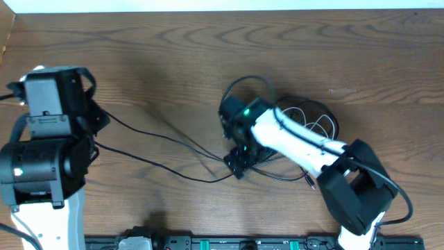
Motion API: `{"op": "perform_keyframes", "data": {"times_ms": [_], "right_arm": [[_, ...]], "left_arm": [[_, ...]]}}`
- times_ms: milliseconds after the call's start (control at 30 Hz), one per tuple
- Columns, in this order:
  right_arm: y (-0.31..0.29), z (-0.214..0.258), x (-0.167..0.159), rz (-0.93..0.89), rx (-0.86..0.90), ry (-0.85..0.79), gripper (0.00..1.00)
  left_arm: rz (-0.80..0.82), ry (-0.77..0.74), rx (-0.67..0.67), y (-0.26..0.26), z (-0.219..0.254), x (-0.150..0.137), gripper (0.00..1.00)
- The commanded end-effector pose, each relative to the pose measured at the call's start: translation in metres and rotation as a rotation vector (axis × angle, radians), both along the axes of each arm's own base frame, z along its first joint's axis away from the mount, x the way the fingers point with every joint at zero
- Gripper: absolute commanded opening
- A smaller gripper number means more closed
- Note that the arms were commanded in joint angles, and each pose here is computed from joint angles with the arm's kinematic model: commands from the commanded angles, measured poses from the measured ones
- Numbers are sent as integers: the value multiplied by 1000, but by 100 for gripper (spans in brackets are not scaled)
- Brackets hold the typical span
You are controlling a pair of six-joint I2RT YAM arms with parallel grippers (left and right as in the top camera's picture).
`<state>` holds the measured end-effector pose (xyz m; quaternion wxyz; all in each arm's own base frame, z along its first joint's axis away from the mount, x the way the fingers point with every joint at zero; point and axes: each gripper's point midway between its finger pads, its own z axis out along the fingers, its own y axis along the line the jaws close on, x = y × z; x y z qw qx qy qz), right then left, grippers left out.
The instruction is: Untangle cables
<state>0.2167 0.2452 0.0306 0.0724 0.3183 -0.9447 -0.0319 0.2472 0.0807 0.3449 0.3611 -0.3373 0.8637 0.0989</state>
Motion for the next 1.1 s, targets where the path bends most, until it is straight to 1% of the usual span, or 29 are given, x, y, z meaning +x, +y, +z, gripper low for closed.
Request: {"op": "perform_keyframes", "data": {"times_ms": [0, 167, 200, 233, 267, 300, 333, 367, 433, 500, 533, 567, 600, 633, 700, 800, 900, 967, 1067], "right_arm": [[-16, -12, 11, 83, -114, -123, 96], [-17, -22, 13, 104, -124, -164, 89], [-18, -25, 13, 104, -123, -166, 84], [-19, -27, 12, 110, -123, -164, 73], [-21, -29, 11, 111, -126, -160, 68], [-24, -32, 9, 110, -131, -153, 67], [-28, -36, 4, 111, -139, -140, 72], [-31, -39, 1, 112, -146, -133, 74], [-35, -42, -2, 113, -154, -124, 75], [-37, -43, -4, 114, -160, -121, 74], [-37, -43, -4, 114, -160, -121, 71], [-35, -43, -2, 113, -154, -128, 57], [-33, -44, 0, 112, -147, -134, 41], [-32, -44, 1, 110, -140, -141, 31], [-28, -44, 5, 101, -125, -157, 2], [-19, -39, 14, 70, -101, -186, 1], [-6, -22, 31, 18, -67, -222, 1], [3, -1, 46, -14, -38, -252, 1], [12, 48, 70, -43, -1, -319, 1]], "left_arm": [[15, -19, -60, 0, 0, 0, 8], [14, -19, -66, 1, 0, 0, 8], [14, -19, -66, 1, 0, 0, 8], [14, -19, -66, 1, 0, 0, 8], [14, -19, -66, 1, 0, 0, 8], [14, -19, -66, 1, 0, 0, 8], [14, -19, -66, 1, 0, 0, 8], [15, -20, -66, 1, 0, 0, 8], [15, -20, -66, 1, 0, 0, 8], [14, -20, -66, 1, 0, 0, 8], [14, -20, -66, 1, 0, 0, 8], [14, -19, -66, 1, 0, 0, 8], [14, -19, -67, 1, 0, 0, 7], [13, -19, -67, 0, -1, 0, 7], [11, -16, -70, 0, -1, 0, 8], [9, -15, -73, -1, -1, 0, 8], [5, -16, -79, -2, -2, 0, 8], [5, -15, -79, -2, -2, 0, 8], [5, -12, -80, -2, -3, 1, 8]]}}
